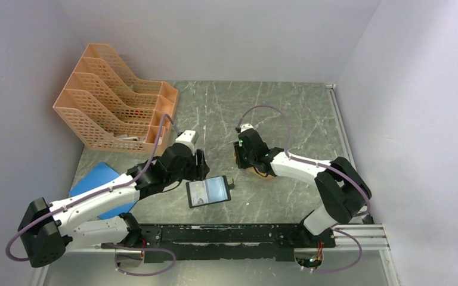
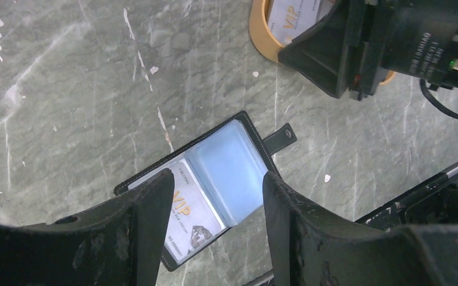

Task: Put the credit cards into the card holder
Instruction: Adjust the storage box at the center of the board.

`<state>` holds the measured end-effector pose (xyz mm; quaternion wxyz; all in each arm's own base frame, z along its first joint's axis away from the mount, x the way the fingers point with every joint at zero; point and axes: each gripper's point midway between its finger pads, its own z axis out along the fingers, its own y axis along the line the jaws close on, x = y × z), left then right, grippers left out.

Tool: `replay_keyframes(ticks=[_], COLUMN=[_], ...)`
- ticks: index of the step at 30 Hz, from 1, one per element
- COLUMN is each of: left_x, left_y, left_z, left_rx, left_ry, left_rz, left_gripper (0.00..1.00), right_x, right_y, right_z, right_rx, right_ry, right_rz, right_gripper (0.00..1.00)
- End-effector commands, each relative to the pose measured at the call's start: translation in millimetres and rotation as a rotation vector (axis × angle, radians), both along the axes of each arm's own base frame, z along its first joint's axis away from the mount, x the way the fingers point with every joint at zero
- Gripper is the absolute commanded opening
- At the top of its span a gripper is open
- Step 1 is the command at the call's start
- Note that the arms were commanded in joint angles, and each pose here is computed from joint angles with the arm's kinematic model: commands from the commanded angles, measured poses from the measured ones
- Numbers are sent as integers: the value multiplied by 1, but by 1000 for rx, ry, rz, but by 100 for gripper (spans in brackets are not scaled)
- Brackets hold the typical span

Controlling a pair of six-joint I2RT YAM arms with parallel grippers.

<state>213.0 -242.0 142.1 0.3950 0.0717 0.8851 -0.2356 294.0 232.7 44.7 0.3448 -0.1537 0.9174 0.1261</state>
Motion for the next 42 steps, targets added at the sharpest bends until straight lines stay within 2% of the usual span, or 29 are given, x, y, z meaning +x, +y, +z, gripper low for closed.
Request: replay_keyframes(ticks=[1, 3, 7, 11, 16, 21, 25, 31, 37, 42], left_x=[2, 5, 19, 45, 71, 91, 105, 113, 104, 93], left_y=[5, 1, -12, -33, -66, -103, -117, -127, -130, -126], left_z=[-6, -6, -2, 5, -4, -23, -44, -66, -76, -84], left_rx=[7, 5, 6, -2, 44, 89, 123, 146, 109, 86], left_ry=[4, 3, 0, 6, 22, 33, 51, 83, 118, 150], left_rz=[28, 24, 17, -6, -90, -207, -233, -244, -257, -257], left_gripper=[61, 61, 62, 62, 63, 61, 60, 58, 54, 45], right_x=[-24, -30, -27, -17, -21, -36, -42, -31, -24, -22], right_y=[5, 5, 3, -9, -51, -83, -108, -144, -149, -144], right_z=[1, 4, 34, 71, 87, 83, 70, 41, 25, 8], right_rx=[4, 18, 78, 143, 175, 187, 171, 183, 185, 167], right_ry=[27, 39, 15, -22, -44, -60, -52, 43, 77, 113], right_rz=[88, 90, 16, -134, -347, -465, -579, -721, -729, -697], right_gripper=[30, 32, 49, 55, 54, 54, 54, 54, 52, 43])
